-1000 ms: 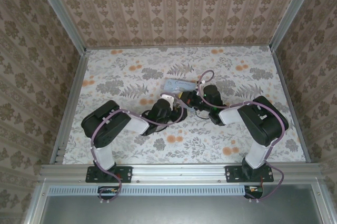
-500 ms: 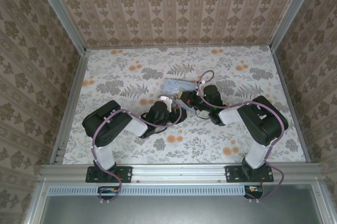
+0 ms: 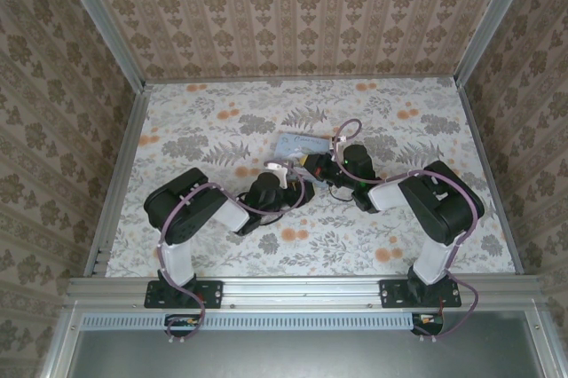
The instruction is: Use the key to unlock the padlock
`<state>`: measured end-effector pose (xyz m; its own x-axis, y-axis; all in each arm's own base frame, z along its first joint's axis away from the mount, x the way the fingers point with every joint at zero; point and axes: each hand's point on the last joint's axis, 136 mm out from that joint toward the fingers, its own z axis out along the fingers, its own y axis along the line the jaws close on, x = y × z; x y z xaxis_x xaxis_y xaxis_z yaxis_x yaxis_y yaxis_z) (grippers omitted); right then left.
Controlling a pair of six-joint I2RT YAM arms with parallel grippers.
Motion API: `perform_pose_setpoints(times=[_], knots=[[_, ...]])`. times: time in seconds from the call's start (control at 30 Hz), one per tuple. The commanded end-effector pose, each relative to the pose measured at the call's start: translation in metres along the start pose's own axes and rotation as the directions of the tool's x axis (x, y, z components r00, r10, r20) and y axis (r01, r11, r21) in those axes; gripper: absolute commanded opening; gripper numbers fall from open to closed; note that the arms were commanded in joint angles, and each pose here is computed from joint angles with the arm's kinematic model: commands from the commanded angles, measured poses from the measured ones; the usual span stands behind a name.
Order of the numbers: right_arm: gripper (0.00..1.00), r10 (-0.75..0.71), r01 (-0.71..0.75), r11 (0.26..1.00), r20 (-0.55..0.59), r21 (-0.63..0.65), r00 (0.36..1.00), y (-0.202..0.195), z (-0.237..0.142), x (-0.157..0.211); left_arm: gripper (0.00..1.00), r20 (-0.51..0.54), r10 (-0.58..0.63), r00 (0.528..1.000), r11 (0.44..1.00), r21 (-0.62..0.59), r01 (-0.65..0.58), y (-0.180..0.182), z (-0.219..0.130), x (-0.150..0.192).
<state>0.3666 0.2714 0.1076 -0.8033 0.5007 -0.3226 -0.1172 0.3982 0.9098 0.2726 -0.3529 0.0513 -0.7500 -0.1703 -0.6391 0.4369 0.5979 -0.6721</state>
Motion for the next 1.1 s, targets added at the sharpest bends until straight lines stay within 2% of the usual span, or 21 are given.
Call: perform_pose_setpoints(times=[0.0,0.5,0.87,1.0,1.07], knots=[[0.0,0.051,-0.048,0.996,-0.036,0.075,0.998,-0.028,-0.001,0.016,0.52,0.02,-0.029,0.999,0.998,0.049,0.028,-0.008,-0.002,-0.003],[0.0,0.054,-0.051,0.996,-0.038,0.077,0.998,-0.031,0.0,0.017,0.5,0.048,-0.082,0.996,0.997,0.014,0.081,0.006,0.007,0.0],[0.0,0.059,-0.056,0.996,-0.041,0.076,0.997,-0.033,0.001,0.018,0.35,0.083,-0.092,0.992,0.995,0.031,0.09,0.004,0.008,-0.006],[0.0,0.062,-0.058,0.995,-0.042,0.077,0.997,-0.035,0.001,0.018,0.36,0.108,-0.094,0.99,0.995,0.053,0.089,-0.002,0.005,-0.01],[0.0,0.061,-0.058,0.995,-0.042,0.077,0.997,-0.035,0.001,0.018,0.42,0.113,-0.1,0.989,0.994,0.063,0.093,-0.005,0.005,-0.011]])
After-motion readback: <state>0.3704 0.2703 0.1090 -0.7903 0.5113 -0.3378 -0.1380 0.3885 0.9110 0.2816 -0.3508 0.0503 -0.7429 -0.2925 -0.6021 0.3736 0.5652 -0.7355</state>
